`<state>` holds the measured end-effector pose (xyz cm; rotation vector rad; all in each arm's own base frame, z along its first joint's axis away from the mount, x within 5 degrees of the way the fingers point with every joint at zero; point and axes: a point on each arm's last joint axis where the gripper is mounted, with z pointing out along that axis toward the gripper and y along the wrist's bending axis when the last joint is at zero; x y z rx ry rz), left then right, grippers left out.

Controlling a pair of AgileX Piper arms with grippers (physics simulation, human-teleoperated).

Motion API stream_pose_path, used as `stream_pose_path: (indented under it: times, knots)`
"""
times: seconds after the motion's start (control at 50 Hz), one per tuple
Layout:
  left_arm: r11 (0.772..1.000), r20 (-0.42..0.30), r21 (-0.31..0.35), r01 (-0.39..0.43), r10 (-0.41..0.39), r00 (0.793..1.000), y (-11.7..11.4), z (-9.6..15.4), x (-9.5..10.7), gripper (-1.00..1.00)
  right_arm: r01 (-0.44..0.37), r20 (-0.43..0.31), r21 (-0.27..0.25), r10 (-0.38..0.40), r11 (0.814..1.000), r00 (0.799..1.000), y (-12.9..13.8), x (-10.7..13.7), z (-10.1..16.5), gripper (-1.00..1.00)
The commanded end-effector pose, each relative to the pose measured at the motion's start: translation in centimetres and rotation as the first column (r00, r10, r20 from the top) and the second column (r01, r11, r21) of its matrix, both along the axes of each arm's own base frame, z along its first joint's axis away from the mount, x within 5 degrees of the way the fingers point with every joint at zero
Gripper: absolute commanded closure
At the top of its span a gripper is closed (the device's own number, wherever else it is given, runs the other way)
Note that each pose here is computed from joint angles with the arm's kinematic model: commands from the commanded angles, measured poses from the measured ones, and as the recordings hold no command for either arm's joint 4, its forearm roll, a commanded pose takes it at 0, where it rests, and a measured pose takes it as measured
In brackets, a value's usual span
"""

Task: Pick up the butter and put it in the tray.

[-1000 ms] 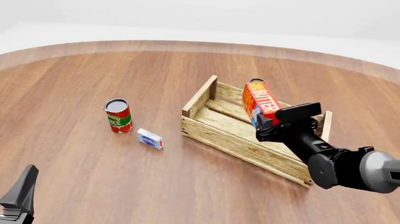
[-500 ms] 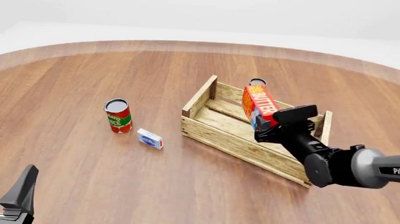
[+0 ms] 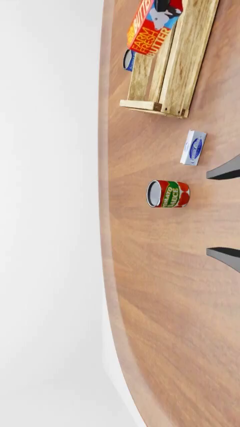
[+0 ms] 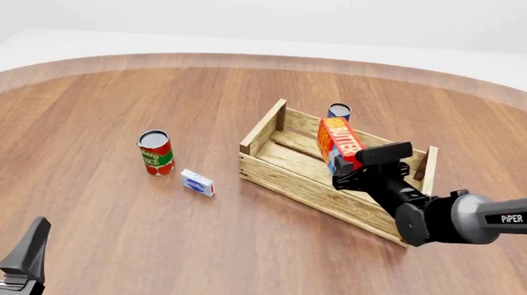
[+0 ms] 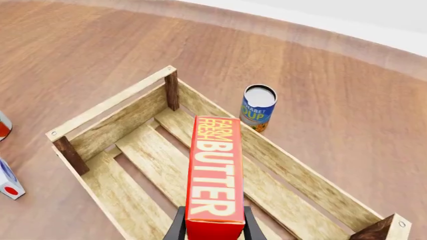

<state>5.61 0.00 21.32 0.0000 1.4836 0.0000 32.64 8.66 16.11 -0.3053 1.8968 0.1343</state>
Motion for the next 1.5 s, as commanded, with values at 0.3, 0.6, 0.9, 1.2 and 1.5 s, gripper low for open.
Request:
stream_pose_path:
  times: [0.3, 0.6, 0.9, 1.2, 1.5]
  knots:
    - [1.0, 0.0, 0.0, 0.0, 0.0, 1.0, 0.0, 0.0, 0.0, -1.0, 0.019, 0.008, 0.023, -0.019, 1.0, 1.0, -0.2, 0.7, -0.3, 1.0]
    - [1.0, 0.0, 0.0, 0.0, 0.0, 1.0, 0.0, 0.0, 0.0, -1.0, 0.021, 0.002, 0.02, -0.022, 1.0, 1.0, -0.3, 1.0, -0.7, 1.0]
    - [1.0, 0.0, 0.0, 0.0, 0.0, 1.0, 0.0, 0.0, 0.0, -1.0, 0.019, 0.011, 0.017, -0.02, 1.0, 1.0, -0.3, 0.8, -0.4, -1.0]
    - [1.0, 0.0, 0.0, 0.0, 0.0, 1.0, 0.0, 0.0, 0.0, -1.0, 0.016, 0.018, 0.018, -0.016, 1.0, 1.0, -0.3, 0.5, -0.2, -1.0]
    - [1.0, 0.0, 0.0, 0.0, 0.0, 1.0, 0.0, 0.0, 0.0, -1.0, 0.017, 0.038, 0.023, -0.018, 1.0, 0.999, -0.4, 0.0, 1.2, -1.0]
